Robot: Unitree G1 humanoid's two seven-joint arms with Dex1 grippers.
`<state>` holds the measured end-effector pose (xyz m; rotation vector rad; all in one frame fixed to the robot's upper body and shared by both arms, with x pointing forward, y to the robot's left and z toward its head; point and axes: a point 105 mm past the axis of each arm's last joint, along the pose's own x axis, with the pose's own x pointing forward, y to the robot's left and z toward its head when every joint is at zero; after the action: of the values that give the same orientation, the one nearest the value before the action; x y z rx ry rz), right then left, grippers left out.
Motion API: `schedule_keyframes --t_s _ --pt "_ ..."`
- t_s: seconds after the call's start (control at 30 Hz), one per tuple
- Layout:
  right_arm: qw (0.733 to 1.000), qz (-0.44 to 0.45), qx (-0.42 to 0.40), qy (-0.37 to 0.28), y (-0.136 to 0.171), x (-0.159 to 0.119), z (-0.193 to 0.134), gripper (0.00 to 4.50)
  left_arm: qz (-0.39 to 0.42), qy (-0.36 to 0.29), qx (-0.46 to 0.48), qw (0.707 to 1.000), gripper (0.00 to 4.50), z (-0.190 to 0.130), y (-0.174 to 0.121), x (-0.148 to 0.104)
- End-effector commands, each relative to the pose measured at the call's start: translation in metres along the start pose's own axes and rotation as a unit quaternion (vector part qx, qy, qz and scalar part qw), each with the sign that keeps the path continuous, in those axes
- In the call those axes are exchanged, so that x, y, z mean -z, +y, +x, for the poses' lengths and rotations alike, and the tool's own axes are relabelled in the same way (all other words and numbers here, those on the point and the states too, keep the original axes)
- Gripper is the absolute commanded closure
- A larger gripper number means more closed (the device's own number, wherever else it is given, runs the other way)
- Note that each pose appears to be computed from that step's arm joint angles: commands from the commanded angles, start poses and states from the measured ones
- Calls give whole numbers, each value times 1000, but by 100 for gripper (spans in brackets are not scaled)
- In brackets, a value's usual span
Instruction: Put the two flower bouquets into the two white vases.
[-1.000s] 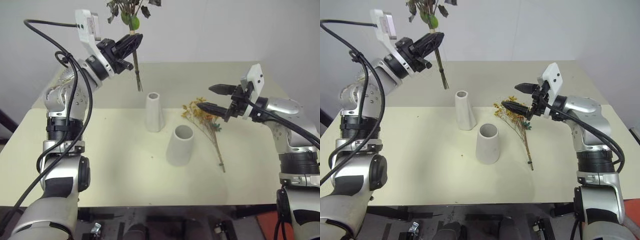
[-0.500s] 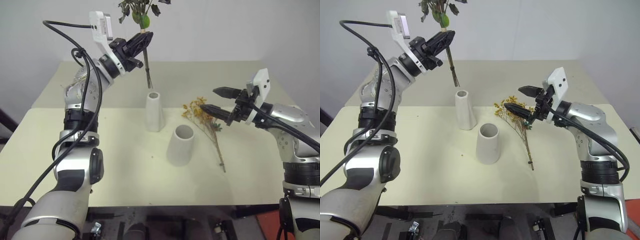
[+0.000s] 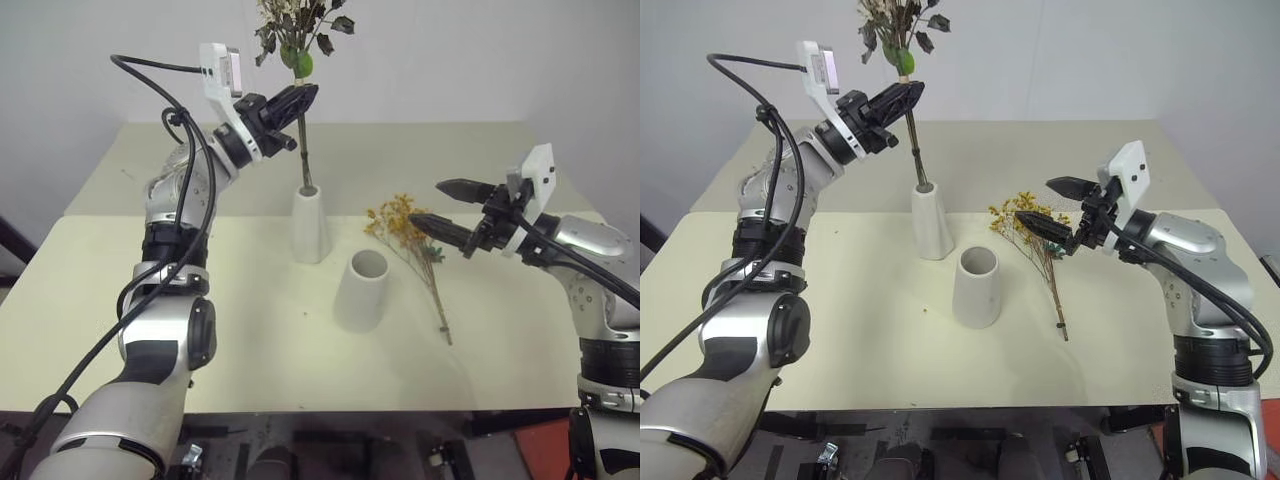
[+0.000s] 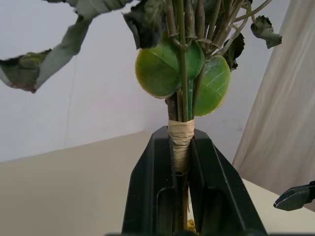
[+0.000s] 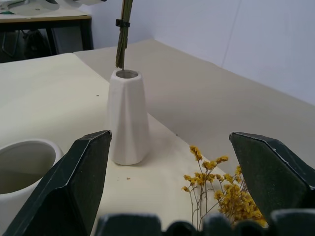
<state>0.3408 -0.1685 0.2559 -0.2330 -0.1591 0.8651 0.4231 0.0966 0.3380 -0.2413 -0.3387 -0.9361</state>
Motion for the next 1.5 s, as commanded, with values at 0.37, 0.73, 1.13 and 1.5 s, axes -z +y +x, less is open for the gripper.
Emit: schedule_keyframes --t_s 0.37,0.73,1.13,1.5 --pt "1000 -13 10 -19 5 -18 -10 0 36 -18 0 999 438 2 -1 2" --pt "1000 -12 12 -19 6 -19 -12 0 36 -4 4 999 438 -4 -4 20" --pt "1000 -13 7 -24 7 -20 -9 0 31 13 -2 999 438 -13 -7 37" --pt "1000 -13 3 -26 8 -20 -7 0 37 24 -14 999 438 -18 -7 47"
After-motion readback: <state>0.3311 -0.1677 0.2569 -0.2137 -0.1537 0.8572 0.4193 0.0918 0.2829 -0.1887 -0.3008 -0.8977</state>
